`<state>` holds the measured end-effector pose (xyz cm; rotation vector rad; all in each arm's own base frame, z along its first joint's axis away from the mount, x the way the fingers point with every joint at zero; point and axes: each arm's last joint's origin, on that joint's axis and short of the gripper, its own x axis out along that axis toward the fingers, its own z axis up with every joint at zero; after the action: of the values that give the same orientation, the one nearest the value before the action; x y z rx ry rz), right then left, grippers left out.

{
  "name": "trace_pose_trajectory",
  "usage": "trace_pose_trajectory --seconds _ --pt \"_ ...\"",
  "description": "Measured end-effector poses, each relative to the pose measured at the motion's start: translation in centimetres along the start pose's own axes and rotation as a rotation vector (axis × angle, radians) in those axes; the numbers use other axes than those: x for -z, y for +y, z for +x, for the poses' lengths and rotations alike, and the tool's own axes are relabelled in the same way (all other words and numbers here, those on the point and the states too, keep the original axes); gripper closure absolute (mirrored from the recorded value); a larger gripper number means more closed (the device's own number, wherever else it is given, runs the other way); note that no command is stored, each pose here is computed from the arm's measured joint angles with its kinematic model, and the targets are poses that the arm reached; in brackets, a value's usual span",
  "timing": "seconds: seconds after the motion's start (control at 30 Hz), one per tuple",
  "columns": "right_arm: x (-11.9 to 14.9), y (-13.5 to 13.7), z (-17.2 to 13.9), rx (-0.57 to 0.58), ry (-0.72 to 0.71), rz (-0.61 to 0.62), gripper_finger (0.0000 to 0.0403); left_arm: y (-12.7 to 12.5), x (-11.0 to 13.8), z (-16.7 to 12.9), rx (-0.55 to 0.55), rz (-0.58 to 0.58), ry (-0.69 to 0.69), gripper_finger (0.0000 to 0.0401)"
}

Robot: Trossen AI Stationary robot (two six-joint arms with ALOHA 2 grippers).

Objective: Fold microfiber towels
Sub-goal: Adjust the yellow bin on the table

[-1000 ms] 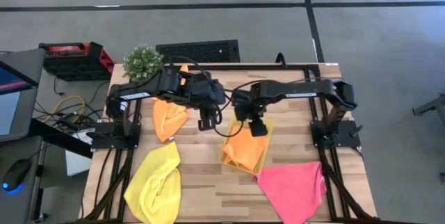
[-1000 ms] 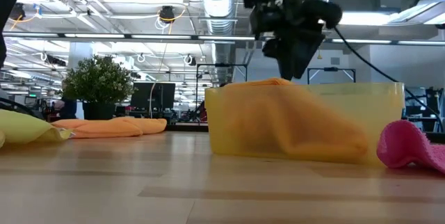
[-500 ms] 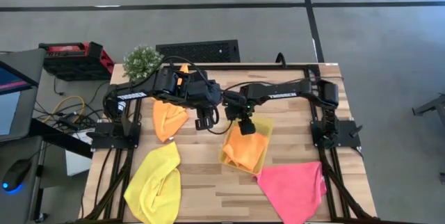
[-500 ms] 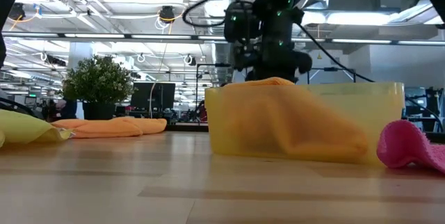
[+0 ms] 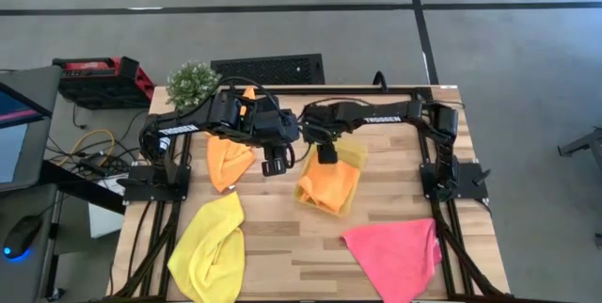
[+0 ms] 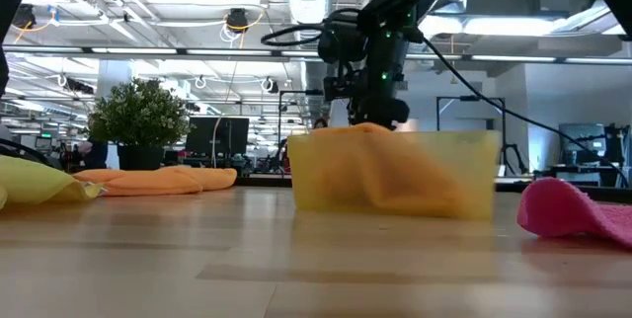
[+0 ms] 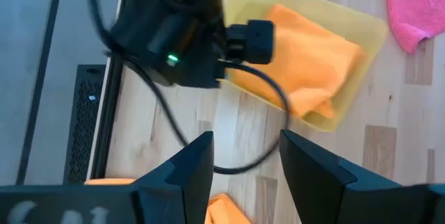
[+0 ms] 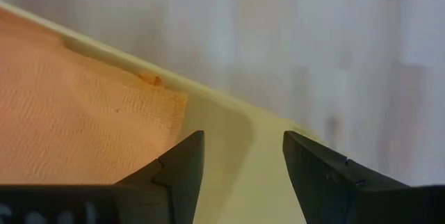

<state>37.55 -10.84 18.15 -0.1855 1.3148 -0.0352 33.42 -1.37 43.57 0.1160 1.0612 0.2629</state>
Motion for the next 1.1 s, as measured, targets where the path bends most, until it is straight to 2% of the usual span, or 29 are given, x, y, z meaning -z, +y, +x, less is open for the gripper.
trace_pose_trajectory --seconds 0.17,0.27,0.43,0.53,0.7,0.9,1.0,1.1 --pt "0.6 -2.0 0.1 0.046 -0.002 0.068 0.0182 0.0 0.1 0.0 -0.001 -0.005 0.008 0.0244" --pt "1.1 -2.4 -1.2 0.050 -0.003 0.081 0.0182 0.0 0.1 0.0 -0.001 -0.027 0.009 0.0244" --pt "1.5 -2.3 -7.3 0.089 -0.108 0.108 0.0182 -0.1 0.1 0.2 0.001 -0.074 0.012 0.0244" --pt "2.8 -2.4 -10.9 0.109 -0.148 0.143 0.0182 -0.3 0.3 1.0 -0.003 -0.117 0.046 0.0244" --pt "5.9 -3.4 -14.1 0.129 -0.138 0.253 0.0182 -1.1 1.0 3.5 -0.009 -0.239 0.158 0.0244" --pt "9.3 -6.1 -14.7 0.132 -0.038 0.445 0.0182 -2.2 2.1 8.3 -0.020 -0.264 0.248 0.0244" --pt "10.2 -7.3 -13.5 0.113 0.038 0.483 0.0182 -2.5 3.5 11.0 -0.039 -0.298 0.334 0.0244" --pt "10.5 -8.2 -11.7 0.085 0.102 0.488 0.0182 -3.1 4.4 13.2 0.008 -0.319 0.375 0.0244"
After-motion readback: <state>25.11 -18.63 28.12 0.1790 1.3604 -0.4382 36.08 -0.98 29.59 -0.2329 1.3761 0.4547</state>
